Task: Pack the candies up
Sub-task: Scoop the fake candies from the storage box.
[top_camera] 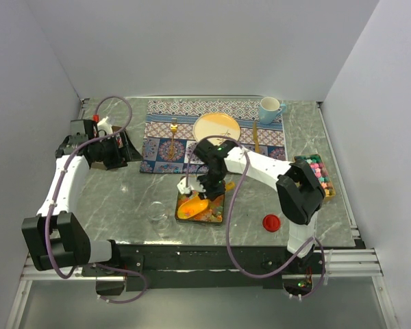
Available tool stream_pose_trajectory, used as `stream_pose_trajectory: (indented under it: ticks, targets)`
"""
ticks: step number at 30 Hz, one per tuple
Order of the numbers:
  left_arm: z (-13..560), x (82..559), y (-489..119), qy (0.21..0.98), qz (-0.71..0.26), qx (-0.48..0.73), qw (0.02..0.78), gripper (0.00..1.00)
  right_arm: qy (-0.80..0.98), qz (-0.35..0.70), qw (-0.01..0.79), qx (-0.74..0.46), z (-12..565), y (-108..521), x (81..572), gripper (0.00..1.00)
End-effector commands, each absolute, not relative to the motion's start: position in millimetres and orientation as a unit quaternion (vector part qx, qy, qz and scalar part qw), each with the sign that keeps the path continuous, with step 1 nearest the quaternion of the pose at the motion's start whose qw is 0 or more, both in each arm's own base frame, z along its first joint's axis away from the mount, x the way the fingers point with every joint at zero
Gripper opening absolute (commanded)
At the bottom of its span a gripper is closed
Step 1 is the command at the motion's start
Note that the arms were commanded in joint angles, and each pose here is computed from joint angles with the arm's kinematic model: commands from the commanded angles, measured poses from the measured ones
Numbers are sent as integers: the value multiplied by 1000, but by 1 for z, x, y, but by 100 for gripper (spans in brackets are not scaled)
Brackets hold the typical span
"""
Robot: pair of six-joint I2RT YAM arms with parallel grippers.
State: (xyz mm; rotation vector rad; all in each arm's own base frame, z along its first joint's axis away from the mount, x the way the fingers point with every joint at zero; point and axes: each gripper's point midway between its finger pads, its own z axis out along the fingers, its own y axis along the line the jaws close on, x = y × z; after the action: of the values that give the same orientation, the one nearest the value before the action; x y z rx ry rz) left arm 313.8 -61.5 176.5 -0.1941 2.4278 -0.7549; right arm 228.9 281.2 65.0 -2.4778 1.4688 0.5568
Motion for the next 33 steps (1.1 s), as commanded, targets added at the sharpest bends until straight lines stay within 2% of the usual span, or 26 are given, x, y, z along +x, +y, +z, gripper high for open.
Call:
stream_pose_trajectory:
  ticks: [1, 11, 19, 25, 33]
  targets:
    - [182, 316, -62, 909, -287, -55, 296, 82, 479, 262, 160, -822, 87, 283, 222, 0]
    - [189, 321, -59, 906, -278, -45, 317, 82, 507, 283, 208, -787, 114, 261, 225, 0]
    - [199, 320, -37, 898, -250, -68, 355, 83, 529, 232, 274, -769, 183, 272, 251, 0]
    - [220, 324, -27, 887, -227, -85, 393, 84, 516, 160, 262, -800, 213, 284, 254, 0]
    - [242, 329, -14, 871, -200, -96, 439, 85, 467, 61, 194, -861, 221, 299, 230, 0]
